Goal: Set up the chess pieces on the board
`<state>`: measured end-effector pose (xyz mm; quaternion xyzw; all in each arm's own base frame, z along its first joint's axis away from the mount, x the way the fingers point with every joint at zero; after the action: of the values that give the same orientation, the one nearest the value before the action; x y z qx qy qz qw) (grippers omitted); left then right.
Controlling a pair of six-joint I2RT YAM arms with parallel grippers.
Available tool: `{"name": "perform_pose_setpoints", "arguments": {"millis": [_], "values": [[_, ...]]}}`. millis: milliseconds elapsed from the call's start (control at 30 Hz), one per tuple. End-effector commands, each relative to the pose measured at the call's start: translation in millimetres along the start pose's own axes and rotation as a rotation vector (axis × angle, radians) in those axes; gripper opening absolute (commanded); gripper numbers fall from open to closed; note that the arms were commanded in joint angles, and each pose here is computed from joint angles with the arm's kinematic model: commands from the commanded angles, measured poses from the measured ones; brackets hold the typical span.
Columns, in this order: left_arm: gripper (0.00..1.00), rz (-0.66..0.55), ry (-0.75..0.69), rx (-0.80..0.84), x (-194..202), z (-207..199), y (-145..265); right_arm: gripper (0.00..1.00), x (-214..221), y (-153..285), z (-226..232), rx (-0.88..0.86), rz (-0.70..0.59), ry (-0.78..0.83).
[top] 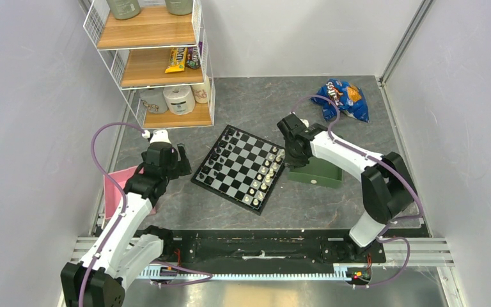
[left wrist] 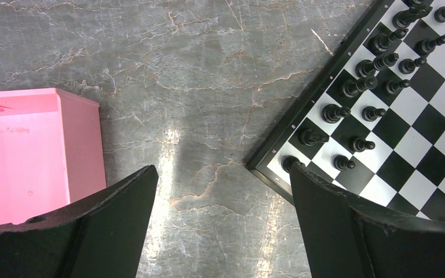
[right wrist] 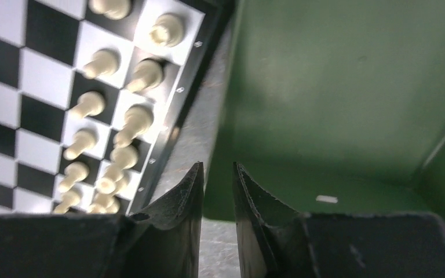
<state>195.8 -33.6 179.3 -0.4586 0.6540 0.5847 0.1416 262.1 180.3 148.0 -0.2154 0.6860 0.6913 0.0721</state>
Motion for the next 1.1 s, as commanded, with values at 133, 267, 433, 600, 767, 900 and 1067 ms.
{"name": "perform_pose_setpoints", "arguments": {"millis": [133, 267, 433, 600, 767, 900, 1067], "values": [[0.92, -0.036, 0.029, 0.032, -12.3, -9.2, 0.8, 0.31, -1.7, -5.3, -51.0, 0.262, 0.011, 0.026], [0.92, -0.036, 0.027, 0.029, -12.1, -8.6, 1.1, 0.31, -7.6, 8.7, -75.8, 0.316, -0.025, -0.013], [0.92, -0.034, 0.026, 0.032, -13.0, -9.5, 1.4, 0.44, -22.2, 35.3, -93.3, 0.332, -0.095, -0.040], [0.93, -0.049, 0.023, 0.021, -18.4, -10.3, 2.9, 0.82, -35.2, 69.6, -87.6, 0.215, -0.260, -0.045], [0.98, -0.124, 0.152, -0.100, -28.7, -5.9, 3.0, 0.95, -45.2, 91.1, -107.5, 0.278, -0.370, -0.152], [0.98, -0.199, 0.281, -0.159, -43.7, -8.6, 6.3, 0.97, -48.7, 93.0, -138.3, 0.188, -0.380, -0.330], [0.98, -0.311, 0.335, -0.189, -71.8, -13.4, 17.8, 0.97, -45.5, 102.1, -176.8, 0.171, -0.394, -0.472]]}}
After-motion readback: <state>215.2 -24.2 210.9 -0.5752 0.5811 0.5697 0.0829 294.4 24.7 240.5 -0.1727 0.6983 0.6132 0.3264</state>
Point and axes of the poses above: each gripper's point midway between its finger pads, its own y axis back along the fingers, its own z axis along the line the jaws close on, x = y × z, the point moved 8 cm from there along y, back along the fingers, and after that the axes turned 15 degrees about y, right-handed, at the moved point
